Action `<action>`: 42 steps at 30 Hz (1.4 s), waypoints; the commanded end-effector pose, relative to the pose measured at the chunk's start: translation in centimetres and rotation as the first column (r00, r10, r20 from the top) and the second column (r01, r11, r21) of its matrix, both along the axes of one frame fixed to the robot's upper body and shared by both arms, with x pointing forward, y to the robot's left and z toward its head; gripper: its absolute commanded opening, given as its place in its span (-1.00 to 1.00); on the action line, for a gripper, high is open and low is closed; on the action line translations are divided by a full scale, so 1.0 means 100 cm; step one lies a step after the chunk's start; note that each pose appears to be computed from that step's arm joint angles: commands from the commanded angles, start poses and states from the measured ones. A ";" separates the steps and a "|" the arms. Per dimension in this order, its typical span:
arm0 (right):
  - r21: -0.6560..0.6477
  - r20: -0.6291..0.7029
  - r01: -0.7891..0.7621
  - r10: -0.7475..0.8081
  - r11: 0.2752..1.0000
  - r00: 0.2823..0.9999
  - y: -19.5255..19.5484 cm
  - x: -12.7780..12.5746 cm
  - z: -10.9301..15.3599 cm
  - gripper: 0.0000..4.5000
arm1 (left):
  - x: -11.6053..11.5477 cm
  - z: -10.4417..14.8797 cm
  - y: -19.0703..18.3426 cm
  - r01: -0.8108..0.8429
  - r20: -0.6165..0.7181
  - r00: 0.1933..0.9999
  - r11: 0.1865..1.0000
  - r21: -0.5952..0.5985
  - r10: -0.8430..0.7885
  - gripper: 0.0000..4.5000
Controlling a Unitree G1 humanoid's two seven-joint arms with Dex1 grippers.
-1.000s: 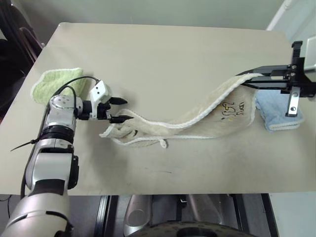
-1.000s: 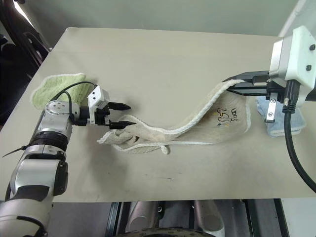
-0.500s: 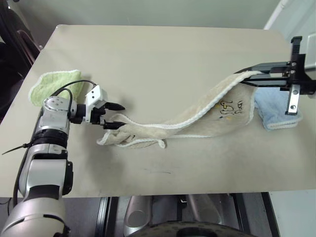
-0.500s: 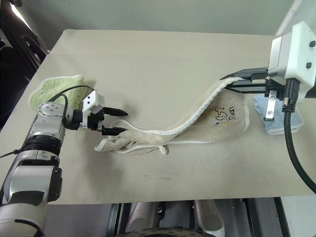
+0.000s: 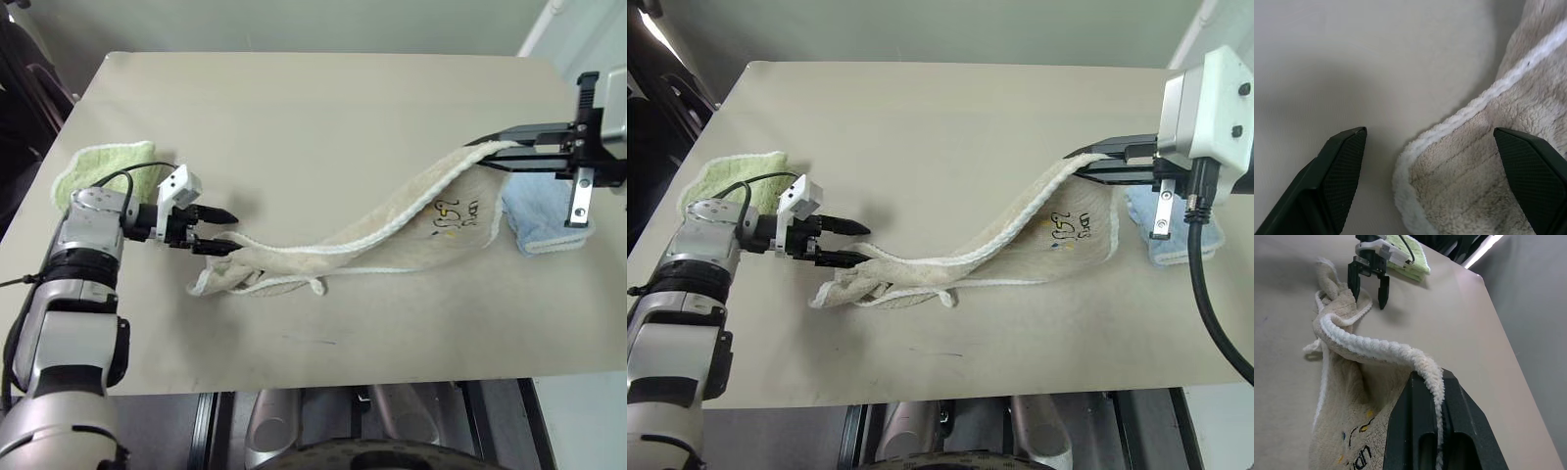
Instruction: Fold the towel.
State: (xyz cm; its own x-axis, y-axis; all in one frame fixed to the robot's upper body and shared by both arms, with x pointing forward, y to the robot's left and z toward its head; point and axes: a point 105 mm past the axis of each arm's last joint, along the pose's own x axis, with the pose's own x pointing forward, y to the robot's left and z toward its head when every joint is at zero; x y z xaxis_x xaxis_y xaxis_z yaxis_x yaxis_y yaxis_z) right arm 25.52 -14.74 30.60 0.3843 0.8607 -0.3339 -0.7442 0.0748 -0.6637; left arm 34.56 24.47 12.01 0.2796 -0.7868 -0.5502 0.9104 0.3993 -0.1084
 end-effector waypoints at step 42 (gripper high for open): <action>0.293 0.169 0.358 -0.417 0.886 0.893 -0.060 0.087 0.035 -1.00 | 0.086 0.152 0.028 -0.415 0.531 0.575 0.781 -0.467 0.623 -0.99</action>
